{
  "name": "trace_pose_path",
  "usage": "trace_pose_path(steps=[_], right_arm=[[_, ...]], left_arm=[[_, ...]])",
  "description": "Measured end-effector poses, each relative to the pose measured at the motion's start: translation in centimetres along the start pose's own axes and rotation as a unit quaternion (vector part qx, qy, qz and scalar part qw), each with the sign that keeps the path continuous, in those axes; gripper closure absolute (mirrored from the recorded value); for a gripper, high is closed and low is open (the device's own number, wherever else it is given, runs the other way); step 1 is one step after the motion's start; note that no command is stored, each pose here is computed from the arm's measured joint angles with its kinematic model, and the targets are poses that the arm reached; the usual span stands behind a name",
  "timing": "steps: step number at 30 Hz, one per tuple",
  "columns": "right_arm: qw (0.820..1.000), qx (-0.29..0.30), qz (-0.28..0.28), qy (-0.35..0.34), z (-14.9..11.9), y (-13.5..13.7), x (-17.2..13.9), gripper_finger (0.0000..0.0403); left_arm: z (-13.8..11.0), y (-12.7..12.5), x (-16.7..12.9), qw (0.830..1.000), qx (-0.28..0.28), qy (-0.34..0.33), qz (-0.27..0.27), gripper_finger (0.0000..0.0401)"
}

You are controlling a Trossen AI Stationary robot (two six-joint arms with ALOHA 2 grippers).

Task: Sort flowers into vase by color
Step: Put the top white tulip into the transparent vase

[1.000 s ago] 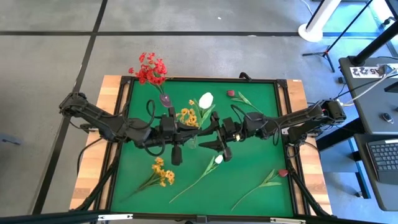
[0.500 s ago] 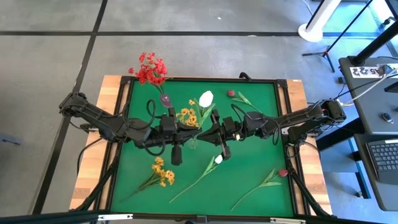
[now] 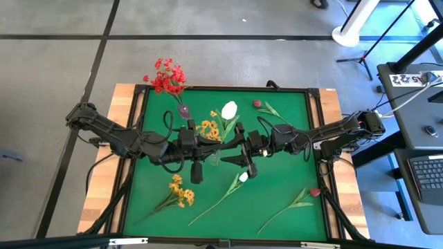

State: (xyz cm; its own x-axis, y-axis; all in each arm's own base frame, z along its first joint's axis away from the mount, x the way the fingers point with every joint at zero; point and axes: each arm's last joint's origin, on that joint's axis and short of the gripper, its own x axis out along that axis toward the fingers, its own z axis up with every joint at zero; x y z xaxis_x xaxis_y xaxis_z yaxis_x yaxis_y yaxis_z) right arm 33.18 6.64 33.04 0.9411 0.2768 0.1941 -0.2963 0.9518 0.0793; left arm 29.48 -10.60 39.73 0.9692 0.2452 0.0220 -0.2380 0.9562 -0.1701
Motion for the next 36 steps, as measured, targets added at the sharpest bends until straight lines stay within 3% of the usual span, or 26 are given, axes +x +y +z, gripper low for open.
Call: trace_pose_path(steps=[4,17,30,36], right_arm=[[1.000,0.000,-0.008,-0.001,0.0,0.0,0.0,0.0233],[1.000,0.001,-0.010,0.018,-0.3,-0.2,1.7,0.0286],[0.999,-0.012,-0.018,0.024,-0.4,-0.3,1.7,0.0391],[0.999,-0.014,-0.024,0.033,-0.5,-0.3,1.7,0.0398]], left_arm=[[0.0,0.0,0.0,1.000,0.000,0.000,0.000,0.0401],[-0.2,0.2,0.1,1.000,0.011,0.010,0.004,0.0401],[-0.6,0.2,0.0,0.999,0.019,0.025,0.006,0.0401],[-0.8,0.2,0.0,0.999,0.017,0.036,0.010,0.0401]])
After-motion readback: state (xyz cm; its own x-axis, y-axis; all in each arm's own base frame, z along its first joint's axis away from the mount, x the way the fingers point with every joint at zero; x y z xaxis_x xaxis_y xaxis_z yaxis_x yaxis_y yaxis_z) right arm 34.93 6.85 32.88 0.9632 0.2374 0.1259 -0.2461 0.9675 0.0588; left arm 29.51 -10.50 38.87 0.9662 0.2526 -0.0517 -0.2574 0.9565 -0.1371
